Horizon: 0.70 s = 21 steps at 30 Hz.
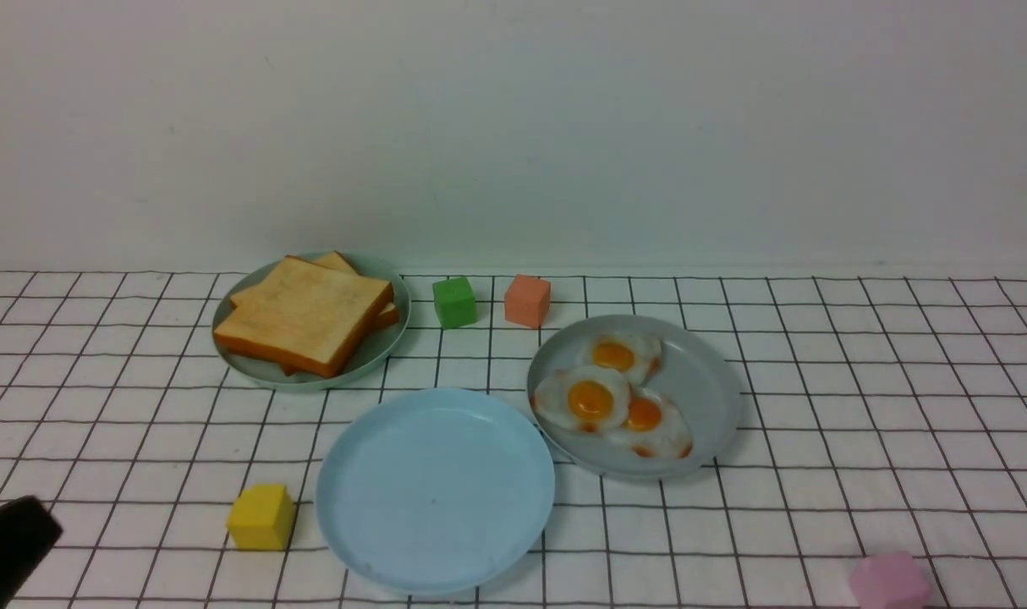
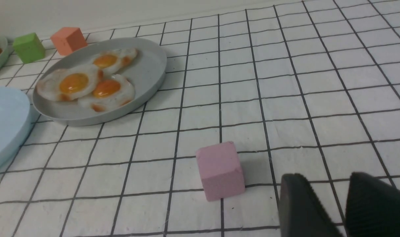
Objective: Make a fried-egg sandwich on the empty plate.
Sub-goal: Use the left arm to grab a slice of bread
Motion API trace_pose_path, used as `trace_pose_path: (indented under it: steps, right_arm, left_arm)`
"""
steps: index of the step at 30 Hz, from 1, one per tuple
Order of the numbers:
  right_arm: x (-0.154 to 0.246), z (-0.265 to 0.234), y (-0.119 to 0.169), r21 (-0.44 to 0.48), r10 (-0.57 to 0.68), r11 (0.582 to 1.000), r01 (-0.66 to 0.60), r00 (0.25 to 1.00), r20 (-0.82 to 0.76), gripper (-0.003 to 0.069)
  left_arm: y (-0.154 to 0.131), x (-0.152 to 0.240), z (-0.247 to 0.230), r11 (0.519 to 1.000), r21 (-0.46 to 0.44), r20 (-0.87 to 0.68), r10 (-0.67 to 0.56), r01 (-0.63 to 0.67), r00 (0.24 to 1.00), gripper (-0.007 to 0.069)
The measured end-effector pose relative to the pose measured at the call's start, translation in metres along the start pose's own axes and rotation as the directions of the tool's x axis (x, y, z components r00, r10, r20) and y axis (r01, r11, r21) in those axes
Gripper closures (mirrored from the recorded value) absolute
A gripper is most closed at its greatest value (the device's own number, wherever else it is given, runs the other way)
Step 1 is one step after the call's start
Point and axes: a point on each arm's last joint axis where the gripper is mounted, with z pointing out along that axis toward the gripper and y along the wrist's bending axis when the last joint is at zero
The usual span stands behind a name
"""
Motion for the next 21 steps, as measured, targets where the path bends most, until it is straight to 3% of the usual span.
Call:
trace_pose_path:
  steps: [4, 8, 10, 11, 12, 13, 14, 15, 17, 21]
  right_arm:
    - [0.000, 0.000, 0.000, 0.000, 0.000, 1.000, 0.000, 1.000, 0.000, 0.0418]
    - [-0.001, 0.000, 0.000, -0.001, 0.007, 1.000, -0.007, 1.000, 0.011, 0.0418]
    - [-0.002, 0.000, 0.001, -0.014, 0.063, 0.998, -0.063, 0.998, 0.025, 0.0418]
    - [-0.003, 0.001, 0.003, -0.047, 0.193, 0.981, -0.190, 0.980, 0.049, 0.0418]
    - [-0.004, 0.001, 0.003, -0.052, 0.211, 0.977, -0.208, 0.976, 0.053, 0.0418]
    - [-0.008, 0.001, 0.005, -0.097, 0.366, 0.929, -0.357, 0.927, 0.085, 0.0418]
    - [-0.009, 0.001, 0.005, -0.104, 0.385, 0.921, -0.375, 0.919, 0.090, 0.0418]
    - [-0.015, 0.000, 0.006, -0.158, 0.534, 0.843, -0.514, 0.836, 0.127, 0.0418]
    - [-0.020, -0.002, 0.005, -0.201, 0.633, 0.772, -0.603, 0.758, 0.155, 0.0418]
    - [-0.022, -0.003, 0.007, -0.234, 0.703, 0.707, -0.667, 0.699, 0.132, 0.0418]
  left_arm:
    - [-0.020, -0.015, 0.027, 0.980, 0.066, -0.305, 0.198, -0.187, 0.931, 0.0638]
    - [-0.031, -0.024, 0.054, 0.961, 0.108, -0.487, 0.274, -0.254, 0.830, 0.0638]
    - [-0.034, -0.028, 0.062, 0.956, 0.116, -0.503, 0.290, -0.269, 0.814, 0.0638]
    - [-0.037, -0.033, 0.073, 0.944, 0.132, -0.508, 0.325, -0.301, 0.798, 0.0638]
    - [-0.037, -0.033, 0.074, 0.944, 0.131, -0.509, 0.326, -0.303, 0.797, 0.0638]
    - [-0.039, -0.033, 0.082, 0.925, 0.154, -0.518, 0.374, -0.346, 0.769, 0.0638]
    - [-0.039, -0.032, 0.083, 0.925, 0.157, -0.522, 0.376, -0.347, 0.765, 0.0638]
    - [-0.039, -0.028, 0.092, 0.906, 0.176, -0.554, 0.414, -0.385, 0.722, 0.0638]
    - [-0.040, -0.021, 0.101, 0.886, 0.202, -0.595, 0.449, -0.417, 0.667, 0.0638]
    - [-0.044, -0.011, 0.115, 0.876, 0.221, -0.647, 0.460, -0.428, 0.608, 0.0638]
